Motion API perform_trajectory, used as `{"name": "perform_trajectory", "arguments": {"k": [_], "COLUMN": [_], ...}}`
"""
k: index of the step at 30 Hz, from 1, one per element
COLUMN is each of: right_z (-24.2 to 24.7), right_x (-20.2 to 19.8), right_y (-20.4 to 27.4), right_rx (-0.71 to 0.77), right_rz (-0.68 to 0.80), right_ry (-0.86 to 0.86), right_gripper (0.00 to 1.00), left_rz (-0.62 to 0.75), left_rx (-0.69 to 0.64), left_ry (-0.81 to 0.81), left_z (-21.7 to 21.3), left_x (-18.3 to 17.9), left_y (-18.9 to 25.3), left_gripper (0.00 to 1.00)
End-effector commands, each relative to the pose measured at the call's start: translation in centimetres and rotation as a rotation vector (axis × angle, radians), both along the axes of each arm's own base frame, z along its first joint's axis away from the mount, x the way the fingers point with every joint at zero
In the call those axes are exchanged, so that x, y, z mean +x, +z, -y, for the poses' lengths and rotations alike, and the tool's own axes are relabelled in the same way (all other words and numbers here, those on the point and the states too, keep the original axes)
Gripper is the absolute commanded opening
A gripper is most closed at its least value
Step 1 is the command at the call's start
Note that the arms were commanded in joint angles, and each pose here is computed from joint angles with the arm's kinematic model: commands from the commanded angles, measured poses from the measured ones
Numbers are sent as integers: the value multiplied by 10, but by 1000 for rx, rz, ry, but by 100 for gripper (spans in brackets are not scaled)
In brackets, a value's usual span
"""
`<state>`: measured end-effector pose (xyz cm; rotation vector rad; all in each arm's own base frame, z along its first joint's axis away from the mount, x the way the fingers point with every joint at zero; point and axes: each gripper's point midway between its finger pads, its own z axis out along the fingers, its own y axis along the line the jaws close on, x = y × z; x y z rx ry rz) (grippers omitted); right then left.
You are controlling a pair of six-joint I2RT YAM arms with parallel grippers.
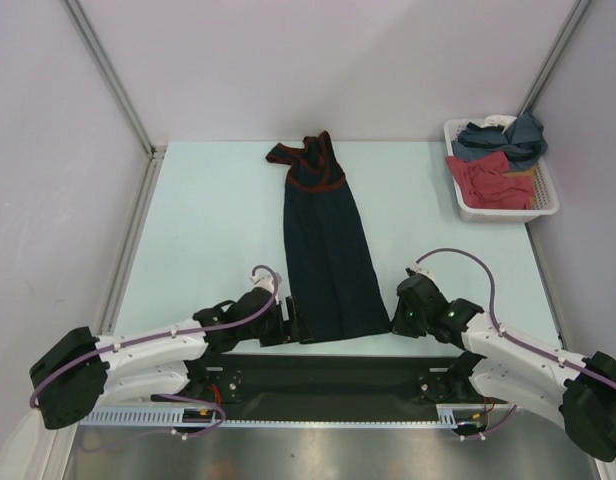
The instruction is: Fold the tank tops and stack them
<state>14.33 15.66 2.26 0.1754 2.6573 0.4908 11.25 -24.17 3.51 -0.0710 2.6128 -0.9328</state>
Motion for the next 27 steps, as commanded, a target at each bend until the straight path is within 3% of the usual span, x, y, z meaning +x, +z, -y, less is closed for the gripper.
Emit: {"name": "perform_trajectory", "arguments": {"k": [1,3,7,11,13,14,27], "right_z": [2,0,-4,-8,-8,-6,-9], "right_x": [-1,-2,-4,-4,-2,-3,-7], "right_y": [7,8,9,11,14,15,57], "right_rx": [-12,-8,-10,-5,-8,-19,-14], "right_rz": [9,16,27,34,42,38,97], "right_ry": [-18,-9,7,17,16,12,35], "right_gripper": [0,0,0,0,0,0,0], "left_rz": [-22,-25,-32,-41,-46,-51,-86], "left_rx": [33,36,65,79,89,101,24], "left_ry": [55,59,94,117,117,117,50], "left_z": [-8,-8,-10,-12,-11,-13,8], "left_x": [-1,0,3,4,4,2,-43], "left_y": [-15,-17,-26,-36,-37,-37,-11], "left_gripper": [76,67,59,33,7,0,0]}}
